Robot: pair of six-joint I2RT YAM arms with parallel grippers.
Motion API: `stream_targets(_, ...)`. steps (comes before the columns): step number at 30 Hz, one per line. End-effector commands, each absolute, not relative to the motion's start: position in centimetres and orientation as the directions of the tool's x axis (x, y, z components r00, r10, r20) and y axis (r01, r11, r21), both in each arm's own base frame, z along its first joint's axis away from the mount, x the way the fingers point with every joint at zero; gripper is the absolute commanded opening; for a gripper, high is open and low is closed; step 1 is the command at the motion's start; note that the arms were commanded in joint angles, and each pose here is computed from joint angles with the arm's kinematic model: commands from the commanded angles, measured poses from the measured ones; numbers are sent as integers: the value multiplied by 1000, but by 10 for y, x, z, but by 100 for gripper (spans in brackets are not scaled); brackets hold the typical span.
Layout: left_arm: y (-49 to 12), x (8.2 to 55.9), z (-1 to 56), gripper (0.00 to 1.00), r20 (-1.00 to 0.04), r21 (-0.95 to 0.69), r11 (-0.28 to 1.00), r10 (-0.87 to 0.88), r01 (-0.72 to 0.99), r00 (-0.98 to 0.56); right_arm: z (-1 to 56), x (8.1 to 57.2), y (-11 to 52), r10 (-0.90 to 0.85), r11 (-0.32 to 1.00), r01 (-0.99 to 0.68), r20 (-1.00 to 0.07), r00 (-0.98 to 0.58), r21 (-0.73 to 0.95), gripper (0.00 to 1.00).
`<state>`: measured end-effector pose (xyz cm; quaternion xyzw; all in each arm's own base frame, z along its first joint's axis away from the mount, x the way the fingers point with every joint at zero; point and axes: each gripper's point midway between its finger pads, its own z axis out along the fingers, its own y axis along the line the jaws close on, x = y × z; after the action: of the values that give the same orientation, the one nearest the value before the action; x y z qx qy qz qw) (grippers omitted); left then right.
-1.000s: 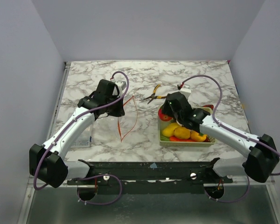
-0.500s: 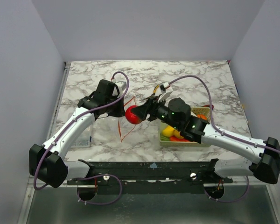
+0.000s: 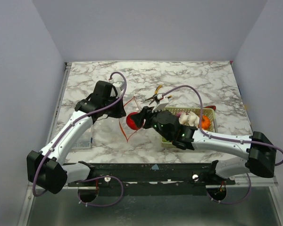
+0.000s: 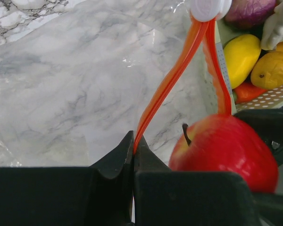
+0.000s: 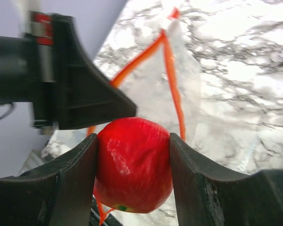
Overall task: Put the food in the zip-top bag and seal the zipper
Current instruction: Place the fake fruit in the zipper food storage bag, then pick up the fake fruit from the bin.
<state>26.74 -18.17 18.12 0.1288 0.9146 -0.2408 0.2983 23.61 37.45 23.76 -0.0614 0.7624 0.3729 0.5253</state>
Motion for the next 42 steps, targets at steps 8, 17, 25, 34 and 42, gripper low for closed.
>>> stream_targets(8, -193, 265, 196, 0, -621, -464, 783, 46, 414, -782, 225, 248, 378, 328, 757, -403, -832, -447, 515, 23)
stream_targets(17, -190, 267, 198, 0, -629, -457, 790, 36, 408, -776, 235, 239, 374, 317, 745, -404, -814, -486, 531, 79)
stream_targets(25, -185, 268, 209, 0, -666, -437, 799, 23, 414, -746, 265, 235, 344, 314, 783, -371, -832, -457, 500, 80)
stream_targets(34, -146, 249, 274, 0, -757, -387, 876, -124, 288, -642, 286, 233, 260, 316, 885, -215, -873, -371, 412, 83)
stream_targets(42, -149, 256, 243, 0, -679, -370, 893, -74, 255, -730, 251, 238, 208, 234, 961, -46, -886, -399, 274, 88)
